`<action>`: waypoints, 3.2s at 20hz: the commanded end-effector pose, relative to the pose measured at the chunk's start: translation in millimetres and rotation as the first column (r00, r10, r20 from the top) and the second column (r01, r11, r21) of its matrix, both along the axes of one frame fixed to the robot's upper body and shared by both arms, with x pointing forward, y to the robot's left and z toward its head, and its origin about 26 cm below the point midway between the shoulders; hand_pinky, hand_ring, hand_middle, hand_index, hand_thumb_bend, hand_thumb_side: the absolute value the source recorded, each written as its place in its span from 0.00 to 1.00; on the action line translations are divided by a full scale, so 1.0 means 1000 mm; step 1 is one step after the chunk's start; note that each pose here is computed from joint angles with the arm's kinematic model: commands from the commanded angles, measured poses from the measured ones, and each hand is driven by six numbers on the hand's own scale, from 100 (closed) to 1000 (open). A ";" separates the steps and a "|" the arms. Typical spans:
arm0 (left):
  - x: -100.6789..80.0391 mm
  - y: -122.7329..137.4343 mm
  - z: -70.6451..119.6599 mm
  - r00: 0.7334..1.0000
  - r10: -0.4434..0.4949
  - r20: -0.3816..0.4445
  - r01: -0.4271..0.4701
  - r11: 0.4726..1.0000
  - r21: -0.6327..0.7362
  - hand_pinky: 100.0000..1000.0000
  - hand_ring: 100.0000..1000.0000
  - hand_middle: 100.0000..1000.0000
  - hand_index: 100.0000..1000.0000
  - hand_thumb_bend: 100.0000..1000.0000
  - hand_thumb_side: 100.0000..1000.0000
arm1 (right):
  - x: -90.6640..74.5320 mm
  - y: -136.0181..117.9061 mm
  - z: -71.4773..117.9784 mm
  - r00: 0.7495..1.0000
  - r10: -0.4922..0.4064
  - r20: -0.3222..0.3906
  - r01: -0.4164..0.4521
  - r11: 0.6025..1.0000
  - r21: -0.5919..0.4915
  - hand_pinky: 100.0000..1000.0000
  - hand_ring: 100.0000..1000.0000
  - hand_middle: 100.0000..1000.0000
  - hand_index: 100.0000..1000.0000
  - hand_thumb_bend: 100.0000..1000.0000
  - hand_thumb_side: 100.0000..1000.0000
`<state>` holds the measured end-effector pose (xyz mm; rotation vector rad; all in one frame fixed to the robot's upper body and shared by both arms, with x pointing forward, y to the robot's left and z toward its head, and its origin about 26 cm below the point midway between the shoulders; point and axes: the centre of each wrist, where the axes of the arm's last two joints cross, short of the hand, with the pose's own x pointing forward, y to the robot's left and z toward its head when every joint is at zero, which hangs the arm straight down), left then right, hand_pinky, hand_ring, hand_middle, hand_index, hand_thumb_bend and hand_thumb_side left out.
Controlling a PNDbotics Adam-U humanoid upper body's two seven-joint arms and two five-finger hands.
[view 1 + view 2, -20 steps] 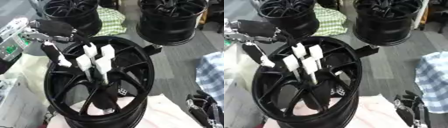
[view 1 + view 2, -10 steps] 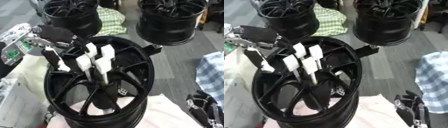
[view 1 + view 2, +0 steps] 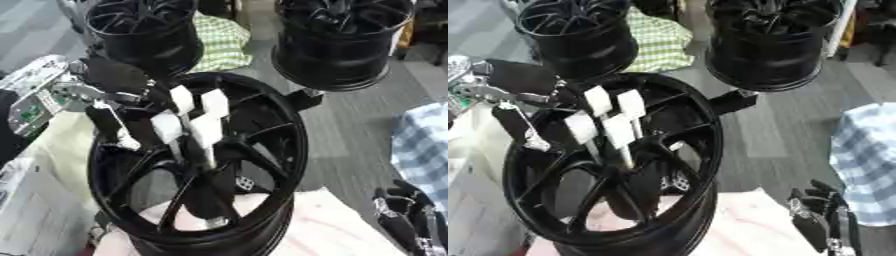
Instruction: Pull the pin out of the wheel hub.
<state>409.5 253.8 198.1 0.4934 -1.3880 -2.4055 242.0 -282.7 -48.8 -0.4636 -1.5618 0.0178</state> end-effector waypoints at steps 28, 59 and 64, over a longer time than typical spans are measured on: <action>0.005 0.024 0.025 0.943 -0.294 -0.156 0.301 0.953 0.021 0.10 0.00 0.34 0.56 0.00 0.16 | 0.004 -0.001 0.007 1.000 0.016 0.023 -0.015 1.000 -0.019 0.66 0.59 0.59 0.77 0.13 0.17; -0.132 0.235 -0.224 0.699 0.330 -0.635 -0.654 0.654 -0.380 0.16 0.00 0.58 0.78 0.00 0.83 | 0.001 -0.001 0.005 0.998 -0.053 0.023 0.053 0.998 0.022 0.66 0.59 0.59 0.77 0.12 0.17; -0.142 0.201 -0.248 0.653 0.291 -0.699 -0.723 0.514 -0.462 0.16 0.00 0.57 0.77 0.00 0.86 | 0.002 0.000 0.006 0.998 -0.055 0.027 0.054 0.998 0.027 0.66 0.59 0.59 0.77 0.12 0.17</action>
